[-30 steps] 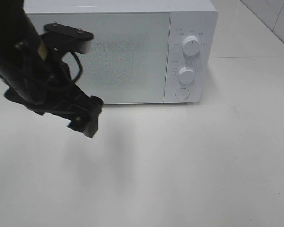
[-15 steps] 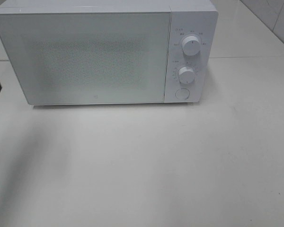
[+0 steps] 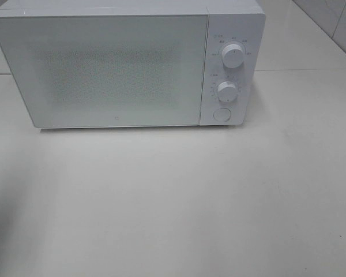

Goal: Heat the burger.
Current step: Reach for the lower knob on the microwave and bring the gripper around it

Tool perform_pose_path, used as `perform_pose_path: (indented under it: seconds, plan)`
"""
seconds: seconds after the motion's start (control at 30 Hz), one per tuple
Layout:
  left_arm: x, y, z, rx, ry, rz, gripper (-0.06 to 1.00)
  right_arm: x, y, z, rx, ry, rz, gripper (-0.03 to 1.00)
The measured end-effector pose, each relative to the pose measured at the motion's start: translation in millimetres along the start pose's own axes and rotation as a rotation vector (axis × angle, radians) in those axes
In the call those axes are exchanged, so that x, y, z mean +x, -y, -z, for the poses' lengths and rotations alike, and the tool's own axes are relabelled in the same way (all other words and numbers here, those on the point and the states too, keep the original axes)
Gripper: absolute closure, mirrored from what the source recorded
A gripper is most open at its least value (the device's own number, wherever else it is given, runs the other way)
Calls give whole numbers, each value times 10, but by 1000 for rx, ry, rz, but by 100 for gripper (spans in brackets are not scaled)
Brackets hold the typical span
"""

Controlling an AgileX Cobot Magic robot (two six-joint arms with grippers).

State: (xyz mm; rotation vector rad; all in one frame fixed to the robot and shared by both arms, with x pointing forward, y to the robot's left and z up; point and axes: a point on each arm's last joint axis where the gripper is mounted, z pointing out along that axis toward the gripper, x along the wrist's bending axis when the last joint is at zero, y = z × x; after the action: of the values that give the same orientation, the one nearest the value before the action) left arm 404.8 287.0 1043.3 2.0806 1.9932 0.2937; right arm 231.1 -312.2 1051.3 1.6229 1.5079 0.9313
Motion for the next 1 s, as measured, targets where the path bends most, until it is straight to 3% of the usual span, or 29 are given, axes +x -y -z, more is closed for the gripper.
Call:
perform_pose_path:
  seconds: [0.37,0.53,0.6,0.7,1.0]
  plan:
    - [34,601,53,-78,-9,-8,-4,0,0,0,0,0,0,21]
    - [36,809,145,-189,0,-6,-4,0,0,0,0,0,0,21]
    - [40,923,267,-299,3,-8,-4,0,0,0,0,0,0,21]
    - [46,994,337,-366,1,-11,-4,0,0,0,0,0,0,21]
    - [42,1136,450,-485,14,-10,-4,0,0,0,0,0,0,21]
